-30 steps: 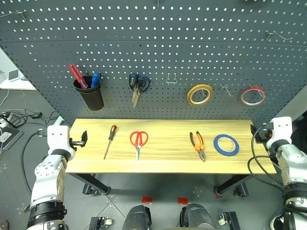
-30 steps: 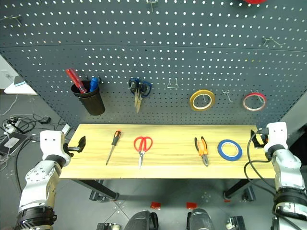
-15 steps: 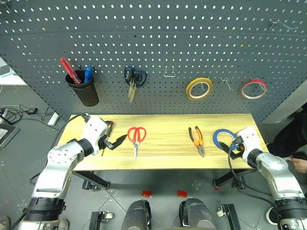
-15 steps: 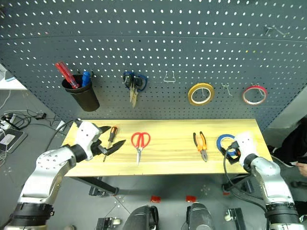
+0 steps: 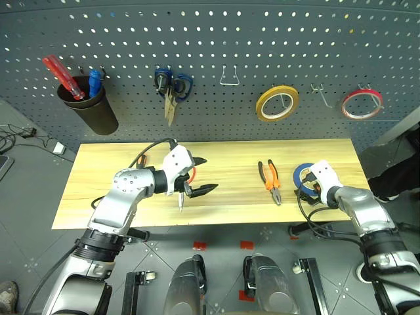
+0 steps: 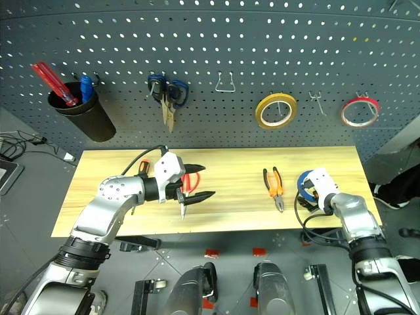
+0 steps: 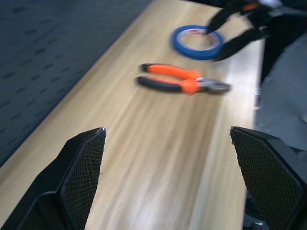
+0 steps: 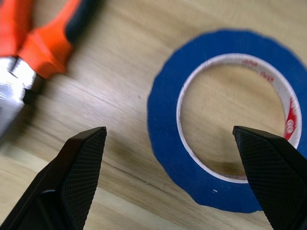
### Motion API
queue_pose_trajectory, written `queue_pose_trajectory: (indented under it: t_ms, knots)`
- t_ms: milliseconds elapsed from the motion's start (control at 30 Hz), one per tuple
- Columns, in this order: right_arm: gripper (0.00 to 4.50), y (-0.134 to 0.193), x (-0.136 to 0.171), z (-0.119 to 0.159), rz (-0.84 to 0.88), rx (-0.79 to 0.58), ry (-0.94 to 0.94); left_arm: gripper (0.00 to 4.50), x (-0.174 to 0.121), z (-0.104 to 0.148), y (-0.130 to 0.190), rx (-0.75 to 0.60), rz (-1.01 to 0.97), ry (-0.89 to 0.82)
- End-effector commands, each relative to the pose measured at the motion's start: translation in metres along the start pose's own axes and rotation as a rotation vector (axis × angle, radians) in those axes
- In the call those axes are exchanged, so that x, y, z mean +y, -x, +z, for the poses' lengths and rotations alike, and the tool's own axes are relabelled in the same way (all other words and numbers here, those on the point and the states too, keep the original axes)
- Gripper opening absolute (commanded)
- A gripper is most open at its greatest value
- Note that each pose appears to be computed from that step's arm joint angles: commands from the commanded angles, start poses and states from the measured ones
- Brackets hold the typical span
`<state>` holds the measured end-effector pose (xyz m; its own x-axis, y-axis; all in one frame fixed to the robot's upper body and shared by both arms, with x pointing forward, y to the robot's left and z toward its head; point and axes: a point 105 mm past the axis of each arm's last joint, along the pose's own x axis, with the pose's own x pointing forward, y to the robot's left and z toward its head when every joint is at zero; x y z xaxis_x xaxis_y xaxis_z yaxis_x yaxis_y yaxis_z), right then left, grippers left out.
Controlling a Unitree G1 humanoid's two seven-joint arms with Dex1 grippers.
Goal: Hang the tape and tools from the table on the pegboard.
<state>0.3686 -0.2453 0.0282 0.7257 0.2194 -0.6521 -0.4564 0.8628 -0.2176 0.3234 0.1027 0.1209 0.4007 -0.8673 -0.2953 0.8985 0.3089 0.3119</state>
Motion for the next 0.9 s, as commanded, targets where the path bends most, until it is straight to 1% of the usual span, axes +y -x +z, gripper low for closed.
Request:
queue_pose_trajectory:
  t_ms: [33,100,300,367,433,467,533,600,633,700,733,833,900]
  knots:
    - [4.32,-0.001,-0.007,-0.004,0.028,0.058,0.048,4.40,-0.012,0.014,-0.009,-0.055,-0.081,-0.089]
    - [3.94,-0.004,-0.008,-0.006,0.045,0.093,0.070,4.40,-0.016,0.017,-0.012,-0.076,-0.115,-0.089]
    - [2.02,-0.008,-0.005,-0.006,0.080,0.137,0.116,4.40,-0.024,0.022,-0.018,-0.111,-0.170,-0.106]
    - [1.33,-0.009,-0.008,-0.004,0.057,0.125,0.127,4.40,-0.024,0.024,-0.019,-0.124,-0.168,-0.108]
    - [0.74,-0.008,-0.014,0.000,0.010,0.096,0.142,4.40,-0.024,0.025,-0.019,-0.139,-0.162,-0.099]
    - [0.68,-0.006,-0.017,0.003,-0.010,0.078,0.161,4.40,-0.024,0.025,-0.019,-0.141,-0.160,-0.094]
    - [0.68,0.004,-0.024,0.013,-0.062,0.023,0.194,4.40,-0.024,0.027,-0.018,-0.159,-0.153,-0.074]
    - [0.68,0.016,-0.028,0.022,-0.110,-0.037,0.227,4.40,-0.022,0.031,-0.017,-0.187,-0.122,-0.050]
    - [0.68,0.026,-0.027,0.030,-0.142,-0.089,0.248,4.40,-0.019,0.035,-0.018,-0.210,-0.098,-0.027]
    - [0.68,0.049,-0.009,0.047,-0.171,-0.230,0.261,4.40,-0.012,0.043,-0.018,-0.249,-0.041,-0.021]
    - [0.68,0.059,0.000,0.053,-0.187,-0.278,0.262,4.40,-0.010,0.046,-0.018,-0.263,-0.021,-0.022]
    - [0.68,0.081,0.022,0.061,-0.270,-0.374,0.272,4.40,-0.005,0.054,-0.018,-0.296,0.022,-0.022]
    - [0.68,0.101,0.041,0.078,-0.367,-0.492,0.371,4.40,0.001,0.065,-0.020,-0.335,0.057,-0.016]
